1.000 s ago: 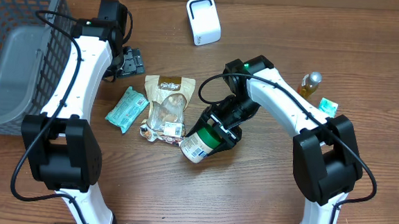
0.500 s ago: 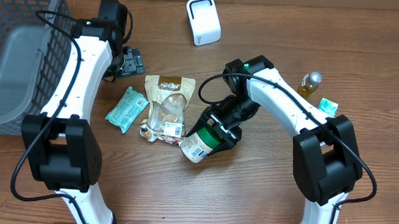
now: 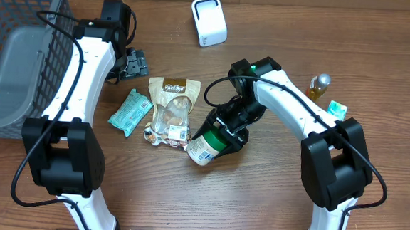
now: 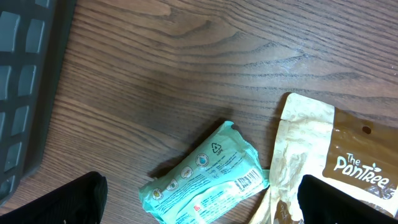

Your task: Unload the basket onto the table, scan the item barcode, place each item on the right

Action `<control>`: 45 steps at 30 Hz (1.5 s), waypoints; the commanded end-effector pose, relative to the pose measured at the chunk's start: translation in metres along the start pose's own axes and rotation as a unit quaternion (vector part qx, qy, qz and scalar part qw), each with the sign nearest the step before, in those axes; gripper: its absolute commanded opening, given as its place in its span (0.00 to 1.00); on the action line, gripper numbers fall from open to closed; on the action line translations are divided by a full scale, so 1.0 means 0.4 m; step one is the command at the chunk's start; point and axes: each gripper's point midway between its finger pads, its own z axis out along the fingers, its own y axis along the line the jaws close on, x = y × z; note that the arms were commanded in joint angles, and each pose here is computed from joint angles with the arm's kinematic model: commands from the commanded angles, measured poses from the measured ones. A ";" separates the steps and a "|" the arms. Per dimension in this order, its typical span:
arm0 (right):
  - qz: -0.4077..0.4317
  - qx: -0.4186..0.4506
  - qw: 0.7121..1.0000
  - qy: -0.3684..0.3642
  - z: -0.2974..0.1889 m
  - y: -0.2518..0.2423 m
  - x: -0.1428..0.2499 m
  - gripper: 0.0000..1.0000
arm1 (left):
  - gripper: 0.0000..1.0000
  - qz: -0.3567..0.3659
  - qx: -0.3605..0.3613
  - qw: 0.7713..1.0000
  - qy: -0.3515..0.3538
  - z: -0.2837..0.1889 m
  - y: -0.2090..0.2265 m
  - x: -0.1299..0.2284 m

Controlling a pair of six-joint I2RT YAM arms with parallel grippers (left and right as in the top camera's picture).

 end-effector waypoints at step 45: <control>-0.291 0.025 0.748 -0.596 -0.594 0.408 -0.308 0.07 | 1.00 0.007 -0.004 1.000 -0.008 -0.004 0.000 -0.014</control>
